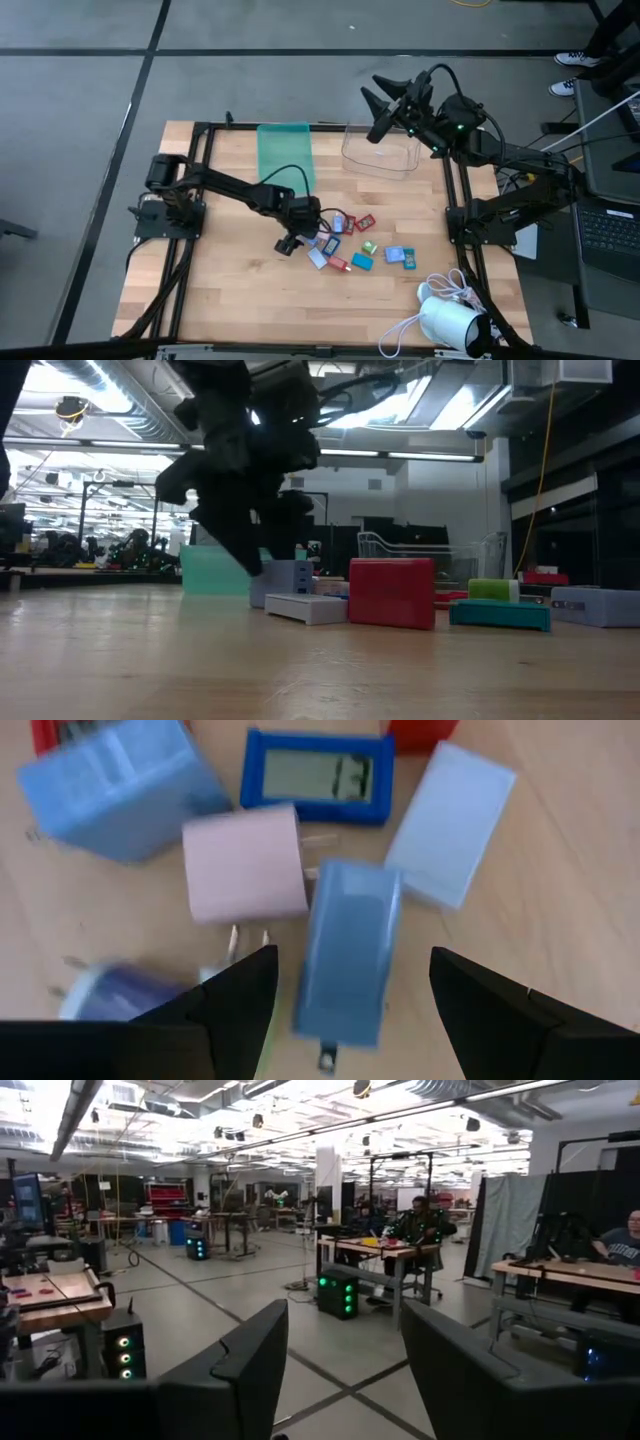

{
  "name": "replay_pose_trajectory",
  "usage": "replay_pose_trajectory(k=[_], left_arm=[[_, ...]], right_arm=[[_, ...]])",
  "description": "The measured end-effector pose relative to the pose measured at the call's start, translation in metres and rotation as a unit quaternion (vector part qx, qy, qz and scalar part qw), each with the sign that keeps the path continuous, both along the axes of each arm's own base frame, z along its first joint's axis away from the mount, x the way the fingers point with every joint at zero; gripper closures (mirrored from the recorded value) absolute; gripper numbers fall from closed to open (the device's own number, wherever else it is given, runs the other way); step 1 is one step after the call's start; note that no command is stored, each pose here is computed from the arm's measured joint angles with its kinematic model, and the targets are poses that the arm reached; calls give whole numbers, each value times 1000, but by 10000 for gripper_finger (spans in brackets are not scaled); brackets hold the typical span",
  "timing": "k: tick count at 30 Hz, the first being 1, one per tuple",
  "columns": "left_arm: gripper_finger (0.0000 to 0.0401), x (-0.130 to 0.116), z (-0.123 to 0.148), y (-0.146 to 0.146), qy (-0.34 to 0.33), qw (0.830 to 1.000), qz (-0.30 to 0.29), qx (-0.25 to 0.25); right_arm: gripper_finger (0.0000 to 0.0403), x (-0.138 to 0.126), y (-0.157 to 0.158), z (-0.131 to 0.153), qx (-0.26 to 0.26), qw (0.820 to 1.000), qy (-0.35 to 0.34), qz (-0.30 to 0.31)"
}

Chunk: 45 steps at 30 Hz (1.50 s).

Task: Pick & Place Office items
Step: Put the left light blue charger adapter into the green bin

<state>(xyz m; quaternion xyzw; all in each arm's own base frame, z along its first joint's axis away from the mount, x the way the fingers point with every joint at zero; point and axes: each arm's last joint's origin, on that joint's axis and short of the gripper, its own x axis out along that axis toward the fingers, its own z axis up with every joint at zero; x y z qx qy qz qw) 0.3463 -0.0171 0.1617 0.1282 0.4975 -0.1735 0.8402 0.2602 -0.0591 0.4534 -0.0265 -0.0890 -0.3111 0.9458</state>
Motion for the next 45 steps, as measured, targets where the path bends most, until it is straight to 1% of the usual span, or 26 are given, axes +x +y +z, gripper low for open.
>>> replay_pose_trajectory(k=[4, 7, 12, 14, 19, 24, 27, 29, 31, 33, 36, 39, 41, 43, 45], left_arm=[[148, 3, -2, -1, 1, 1000, 4, -2], [161, 3, -4, -1, 4, 1000, 8, -5], [207, 3, -8, -1, 17, 1000, 19, -18], [228, 2, -10, -2, 28, 999, 21, -31], [281, 3, -12, -5, 30, 998, 32, -47], [283, 3, -11, -3, 34, 996, 63, -50], [283, 2, -8, 5, 36, 993, 89, -65], [283, 3, -2, 10, 26, 992, 101, -77], [283, 4, 11, 18, 6, 990, 109, -89], [283, 9, 29, 30, -31, 987, 115, -111], [283, 12, 59, 50, -85, 977, 138, -139], [283, 8, 88, 69, -140, 967, 162, -141], [283, 4, 99, 83, -165, 959, 193, -129], [283, -4, 98, 99, -150, 955, 240, -94], [283, -13, 91, 118, -117, 952, 281, -38]], right_arm=[[202, 0, 0, -1, 1, 1000, 4, 0], [202, 0, 0, -1, 1, 1000, 4, 0], [202, 0, 0, -1, 1, 1000, 4, -1], [202, 0, 0, -1, 1, 1000, 4, -1], [202, 0, 0, -1, 1, 1000, 4, -2], [202, 0, 0, -1, 1, 1000, 4, -3], [202, 0, -1, 0, 0, 1000, 0, -4], [201, -1, -2, 1, -1, 1000, -4, -6], [201, -1, -4, 1, -1, 1000, -6, -9], [201, -2, -5, 1, -2, 1000, -7, -12], [201, -2, -8, 1, -2, 1000, -7, -15], [201, -3, -10, 2, -3, 1000, -9, -15], [201, -3, -11, 2, -5, 1000, -8, -9], [201, -3, -12, 2, -6, 1000, -9, -7], [201, -3, -12, 2, -7, 1000, -10, -6]])
